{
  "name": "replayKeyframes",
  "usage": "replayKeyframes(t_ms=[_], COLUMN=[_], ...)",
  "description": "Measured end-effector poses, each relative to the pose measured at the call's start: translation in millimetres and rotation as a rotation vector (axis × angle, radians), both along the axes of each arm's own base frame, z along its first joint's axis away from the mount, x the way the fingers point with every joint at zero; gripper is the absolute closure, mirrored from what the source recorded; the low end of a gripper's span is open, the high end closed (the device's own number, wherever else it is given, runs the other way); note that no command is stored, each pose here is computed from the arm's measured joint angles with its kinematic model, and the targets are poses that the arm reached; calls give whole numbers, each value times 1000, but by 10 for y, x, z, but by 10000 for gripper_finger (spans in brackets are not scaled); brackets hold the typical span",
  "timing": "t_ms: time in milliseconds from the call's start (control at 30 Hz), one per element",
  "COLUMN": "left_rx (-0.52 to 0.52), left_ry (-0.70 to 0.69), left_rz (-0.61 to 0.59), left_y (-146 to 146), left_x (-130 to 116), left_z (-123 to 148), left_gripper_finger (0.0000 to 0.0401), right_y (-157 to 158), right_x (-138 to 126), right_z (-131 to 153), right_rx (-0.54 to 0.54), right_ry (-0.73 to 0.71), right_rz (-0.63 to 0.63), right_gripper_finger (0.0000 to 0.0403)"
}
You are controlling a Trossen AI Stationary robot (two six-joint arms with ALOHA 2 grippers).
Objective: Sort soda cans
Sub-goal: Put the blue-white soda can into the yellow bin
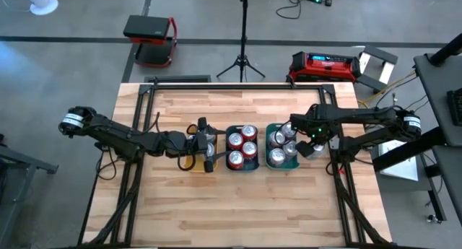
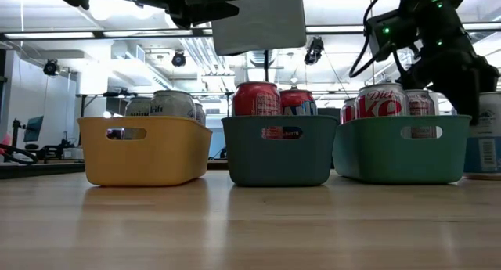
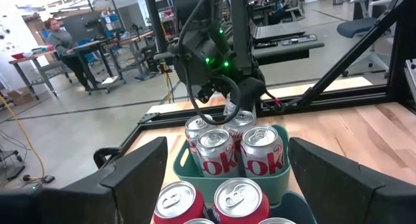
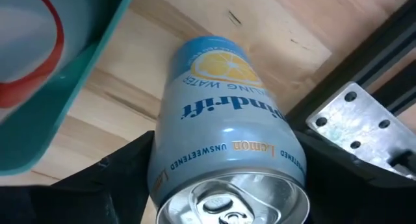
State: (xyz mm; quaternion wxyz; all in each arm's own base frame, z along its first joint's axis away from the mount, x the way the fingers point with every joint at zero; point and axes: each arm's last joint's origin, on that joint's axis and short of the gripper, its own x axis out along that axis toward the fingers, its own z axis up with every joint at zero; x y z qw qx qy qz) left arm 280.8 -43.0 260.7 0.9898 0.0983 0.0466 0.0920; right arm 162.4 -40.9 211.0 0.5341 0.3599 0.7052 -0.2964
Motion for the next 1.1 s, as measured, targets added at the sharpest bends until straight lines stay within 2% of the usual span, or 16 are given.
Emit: replayKeyframes(t_ms=[167, 233, 333, 467, 633, 700, 967, 1100], left_rx=[0, 14, 74, 138, 156, 143, 91, 70], left_ry=[-4, -1, 35, 83, 96, 94, 102, 116], left_rz=[0, 6, 78, 206, 272, 283, 291, 299], left_y=[2, 7, 31, 75, 116, 126, 128, 130], left_x=[-11, -25, -56, -81, -85, -84, -87, -92], left_z=[15, 29, 31, 11, 5, 2, -28, -51], left_gripper_finger=[98, 98, 98, 98, 98, 98, 98, 98], right_y=[-6, -20, -51, -69, -90, -102, -108, -45], right_x=[4, -5, -25, 67, 53, 45, 240, 434], right_z=[56, 191, 505, 1034, 1622, 1769, 1913, 1928], right_rx=[-6, -50, -149, -279, -534, -606, -730, -728], right_ry=[-8, 22, 80, -174, -310, -338, -498, -613], right_rz=[62, 95, 151, 219, 270, 287, 421, 540], right_gripper_finger=[104, 100, 92, 96, 96, 95, 96, 96])
